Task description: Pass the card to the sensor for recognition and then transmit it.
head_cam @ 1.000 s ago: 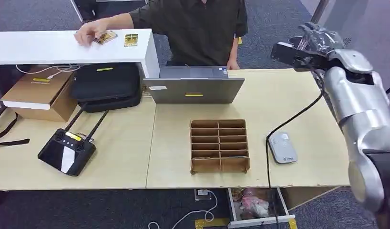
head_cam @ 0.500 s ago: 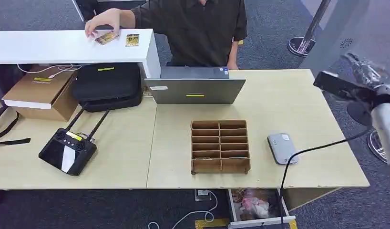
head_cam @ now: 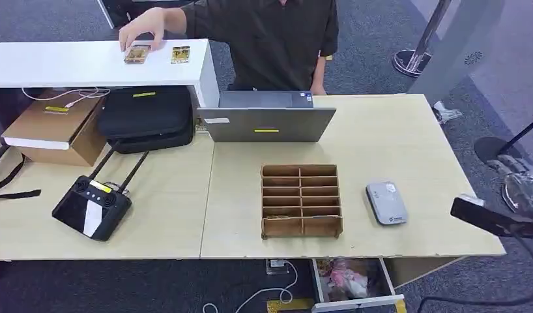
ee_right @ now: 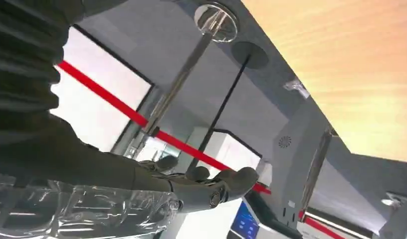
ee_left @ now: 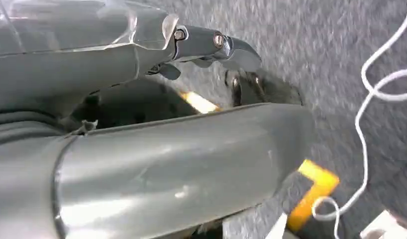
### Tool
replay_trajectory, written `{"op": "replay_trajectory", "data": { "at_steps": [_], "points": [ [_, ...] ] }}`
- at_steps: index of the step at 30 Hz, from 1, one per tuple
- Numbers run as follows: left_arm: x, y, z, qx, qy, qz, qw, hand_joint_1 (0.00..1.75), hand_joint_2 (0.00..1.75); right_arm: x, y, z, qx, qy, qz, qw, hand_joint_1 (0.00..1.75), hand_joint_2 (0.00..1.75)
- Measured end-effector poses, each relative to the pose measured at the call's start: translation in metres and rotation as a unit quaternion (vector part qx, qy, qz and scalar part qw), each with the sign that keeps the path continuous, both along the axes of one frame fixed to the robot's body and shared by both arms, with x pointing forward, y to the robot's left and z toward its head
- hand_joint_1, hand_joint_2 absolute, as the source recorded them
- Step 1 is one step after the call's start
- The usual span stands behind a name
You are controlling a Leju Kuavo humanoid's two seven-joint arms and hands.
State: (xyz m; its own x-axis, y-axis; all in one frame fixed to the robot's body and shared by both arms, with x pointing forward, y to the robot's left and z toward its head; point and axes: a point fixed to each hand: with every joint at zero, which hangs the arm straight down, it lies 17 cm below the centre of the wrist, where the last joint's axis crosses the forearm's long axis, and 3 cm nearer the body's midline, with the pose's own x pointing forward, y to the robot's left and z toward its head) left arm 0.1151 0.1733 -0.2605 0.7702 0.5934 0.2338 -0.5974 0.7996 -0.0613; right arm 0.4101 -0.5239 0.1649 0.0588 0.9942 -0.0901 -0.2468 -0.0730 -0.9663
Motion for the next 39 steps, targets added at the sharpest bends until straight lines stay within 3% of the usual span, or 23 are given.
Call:
{"op": "replay_trajectory", "data": {
  "at_steps": [7,14,17,28,34,39],
  "points": [
    [0.000,-0.001,0.000,-0.007,-0.005,0.019,1.000,0.00,0.00,-0.004,0.014,0.030,-0.018,0.012,0.036,0.999,0.00,1.75],
    [0.002,0.000,0.001,-0.008,-0.011,0.030,0.999,0.00,0.00,0.027,0.037,0.079,-0.032,-0.001,0.069,0.997,0.00,1.75],
    [0.004,0.001,0.002,-0.008,-0.014,0.032,0.999,0.00,0.00,0.042,0.059,0.081,-0.038,-0.014,0.089,0.995,0.00,1.75],
    [0.010,0.001,0.003,-0.006,-0.021,0.030,0.999,0.00,0.00,0.060,0.158,-0.013,0.002,-0.038,0.115,0.993,0.00,1.75],
    [0.011,0.001,0.004,-0.002,-0.023,0.021,1.000,0.00,0.00,0.039,0.195,-0.066,0.015,-0.012,0.102,0.995,0.00,1.75],
    [0.012,0.001,0.004,0.000,-0.024,0.017,1.000,0.00,0.00,0.017,0.201,-0.093,0.025,0.011,0.092,0.995,0.00,1.75]
  ]
}}
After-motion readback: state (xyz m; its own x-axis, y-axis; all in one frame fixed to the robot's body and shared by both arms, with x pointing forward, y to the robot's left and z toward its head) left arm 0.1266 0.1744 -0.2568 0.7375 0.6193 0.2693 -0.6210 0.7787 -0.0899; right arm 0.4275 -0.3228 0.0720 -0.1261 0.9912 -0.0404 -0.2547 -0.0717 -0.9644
